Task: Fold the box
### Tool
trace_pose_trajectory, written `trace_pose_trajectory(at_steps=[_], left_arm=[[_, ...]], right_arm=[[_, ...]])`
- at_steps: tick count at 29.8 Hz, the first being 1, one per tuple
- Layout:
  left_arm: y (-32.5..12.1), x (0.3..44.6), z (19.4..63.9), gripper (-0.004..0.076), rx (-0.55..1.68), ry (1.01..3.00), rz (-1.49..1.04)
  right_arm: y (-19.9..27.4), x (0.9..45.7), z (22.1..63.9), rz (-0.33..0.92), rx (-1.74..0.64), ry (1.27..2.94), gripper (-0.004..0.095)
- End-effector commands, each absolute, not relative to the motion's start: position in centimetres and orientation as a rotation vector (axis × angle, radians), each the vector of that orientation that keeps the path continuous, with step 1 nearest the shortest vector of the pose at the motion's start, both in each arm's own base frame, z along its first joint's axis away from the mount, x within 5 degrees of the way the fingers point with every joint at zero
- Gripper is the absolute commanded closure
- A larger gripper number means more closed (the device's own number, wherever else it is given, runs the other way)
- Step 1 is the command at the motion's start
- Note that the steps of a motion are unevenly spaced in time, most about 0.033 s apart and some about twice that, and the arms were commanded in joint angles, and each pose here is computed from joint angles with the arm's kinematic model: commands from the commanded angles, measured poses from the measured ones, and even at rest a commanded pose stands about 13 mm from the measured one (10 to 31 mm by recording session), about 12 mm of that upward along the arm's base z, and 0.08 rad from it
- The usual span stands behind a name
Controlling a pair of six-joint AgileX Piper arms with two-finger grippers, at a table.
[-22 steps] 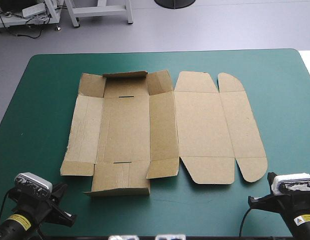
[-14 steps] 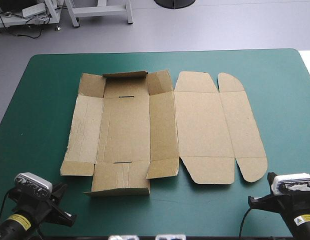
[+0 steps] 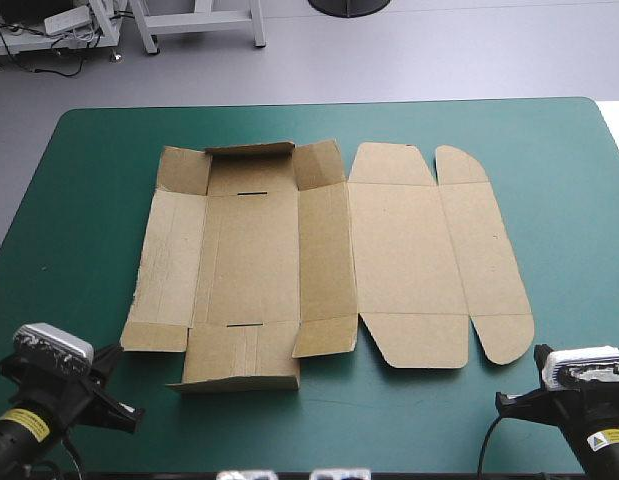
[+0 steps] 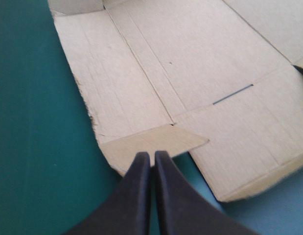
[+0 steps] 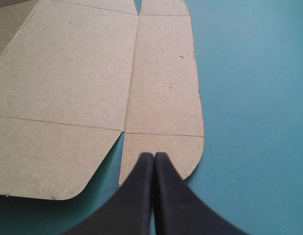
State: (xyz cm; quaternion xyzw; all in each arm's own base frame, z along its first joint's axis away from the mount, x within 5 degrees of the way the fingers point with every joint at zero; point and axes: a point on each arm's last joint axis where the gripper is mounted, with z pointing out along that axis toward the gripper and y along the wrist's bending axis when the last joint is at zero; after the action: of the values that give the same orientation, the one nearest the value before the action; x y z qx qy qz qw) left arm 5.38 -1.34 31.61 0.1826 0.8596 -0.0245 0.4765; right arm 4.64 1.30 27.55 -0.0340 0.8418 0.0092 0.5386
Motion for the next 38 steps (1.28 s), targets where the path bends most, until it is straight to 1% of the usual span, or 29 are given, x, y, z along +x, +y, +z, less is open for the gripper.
trace_pose_trajectory(at_steps=[1, 7, 12, 18, 23, 26, 31, 35, 38], left_arm=[[-1.6, 7.5, 35.6, 0.0729, 0.441, 2.009, 0.002], [-1.7, 11.7, 40.5, 0.0729, 0.457, 1.979, 0.206], [-1.8, 15.7, 43.0, 0.0729, 0.451, 1.997, 0.378], [-1.1, 20.4, 43.0, 0.0729, 0.425, 2.095, 0.617], [2.2, 23.1, 41.6, 0.0724, 0.315, 2.23, 0.714], [4.3, 24.0, 40.5, 0.072, 0.17, 2.293, 0.617], [6.7, 25.4, 38.4, 0.072, 0.019, 2.382, 0.384], [8.2, 26.4, 35.8, 0.072, -0.044, 2.527, 0.236], [8.8, 27.3, 33.6, 0.072, -0.067, 2.627, 0.03]], right_arm=[[1.2, 5.0, 28.9, 0.015, -0.06, 1.926, 0.0928], [1.2, 5.0, 28.9, 0.015, -0.06, 1.926, 0.0928], [1.2, 5.0, 28.9, 0.015, -0.06, 1.926, 0.0928], [1.2, 5.0, 28.9, 0.015, -0.06, 1.926, 0.0928], [1.2, 5.0, 28.9, 0.015, -0.06, 1.926, 0.0928], [1.2, 5.0, 28.9, 0.015, -0.06, 1.926, 0.0928], [1.2, 5.0, 28.9, 0.015, -0.06, 1.926, 0.0928], [1.2, 5.0, 28.9, 0.015, -0.06, 1.926, 0.0928], [1.2, 5.0, 28.9, 0.015, -0.06, 1.926, 0.0928]])
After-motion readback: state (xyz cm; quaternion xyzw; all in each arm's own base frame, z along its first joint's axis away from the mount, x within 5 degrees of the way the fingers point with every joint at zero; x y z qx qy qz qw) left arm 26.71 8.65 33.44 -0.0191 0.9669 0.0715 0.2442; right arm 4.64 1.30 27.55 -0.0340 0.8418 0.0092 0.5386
